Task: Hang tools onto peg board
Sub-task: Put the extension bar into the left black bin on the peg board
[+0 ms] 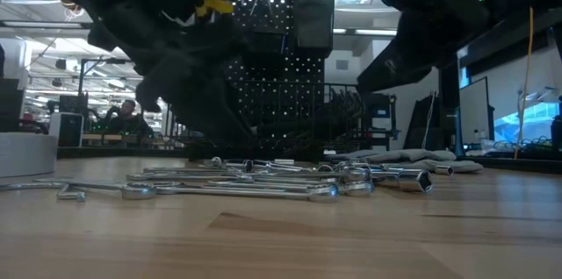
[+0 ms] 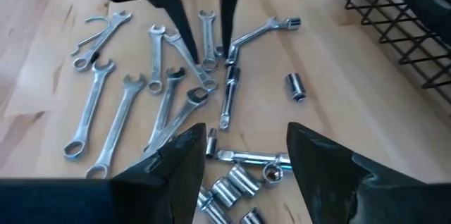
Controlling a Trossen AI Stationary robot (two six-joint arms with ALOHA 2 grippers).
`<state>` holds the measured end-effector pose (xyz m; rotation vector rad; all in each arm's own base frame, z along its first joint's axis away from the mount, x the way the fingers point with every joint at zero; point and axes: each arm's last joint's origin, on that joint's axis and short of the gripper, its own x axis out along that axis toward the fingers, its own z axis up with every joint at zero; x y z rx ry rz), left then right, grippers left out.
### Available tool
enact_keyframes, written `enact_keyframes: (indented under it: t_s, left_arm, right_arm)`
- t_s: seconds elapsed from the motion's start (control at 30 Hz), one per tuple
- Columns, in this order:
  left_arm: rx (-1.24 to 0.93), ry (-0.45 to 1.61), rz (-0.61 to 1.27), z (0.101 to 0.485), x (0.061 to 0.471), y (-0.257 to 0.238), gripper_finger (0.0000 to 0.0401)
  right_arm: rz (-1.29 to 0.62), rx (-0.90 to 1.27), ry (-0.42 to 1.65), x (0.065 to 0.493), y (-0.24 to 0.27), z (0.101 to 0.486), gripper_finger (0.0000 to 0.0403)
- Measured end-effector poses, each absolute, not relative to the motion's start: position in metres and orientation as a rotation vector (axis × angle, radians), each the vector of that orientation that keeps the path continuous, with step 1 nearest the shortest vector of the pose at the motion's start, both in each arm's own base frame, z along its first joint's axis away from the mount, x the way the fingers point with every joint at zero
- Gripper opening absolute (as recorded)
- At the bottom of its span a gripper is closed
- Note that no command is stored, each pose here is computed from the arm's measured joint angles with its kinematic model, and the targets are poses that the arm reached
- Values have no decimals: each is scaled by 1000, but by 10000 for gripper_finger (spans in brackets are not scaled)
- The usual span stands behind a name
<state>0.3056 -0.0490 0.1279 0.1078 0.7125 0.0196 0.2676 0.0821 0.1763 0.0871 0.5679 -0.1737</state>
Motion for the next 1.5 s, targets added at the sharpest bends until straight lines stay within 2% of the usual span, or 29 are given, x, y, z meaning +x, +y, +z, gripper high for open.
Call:
enact_keyframes:
  t_s: [0.3, 0.5, 0.8, 1.1, 1.2, 1.4, 1.5]
  left_arm:
    - [112, 681, -1, 135, 313, -58, 128]
    - [76, 666, 64, 136, 324, -51, 128]
    - [111, 759, 90, 117, 340, -40, 128]
    - [34, 833, 60, 113, 338, -27, 127]
    - [33, 840, 33, 112, 338, -25, 113]
    - [39, 855, -10, 110, 337, -24, 61]
    - [45, 855, -13, 110, 337, -24, 55]
  right_arm:
    - [-164, 88, 577, 267, 82, 176, 204]
    - [-174, 86, 569, 268, 82, 176, 204]
    - [-188, 82, 566, 268, 82, 176, 204]
    - [-188, 82, 572, 267, 82, 176, 204]
    - [-188, 82, 572, 267, 82, 176, 204]
    - [-167, 100, 580, 267, 82, 175, 204]
    - [-172, 113, 578, 267, 82, 175, 204]
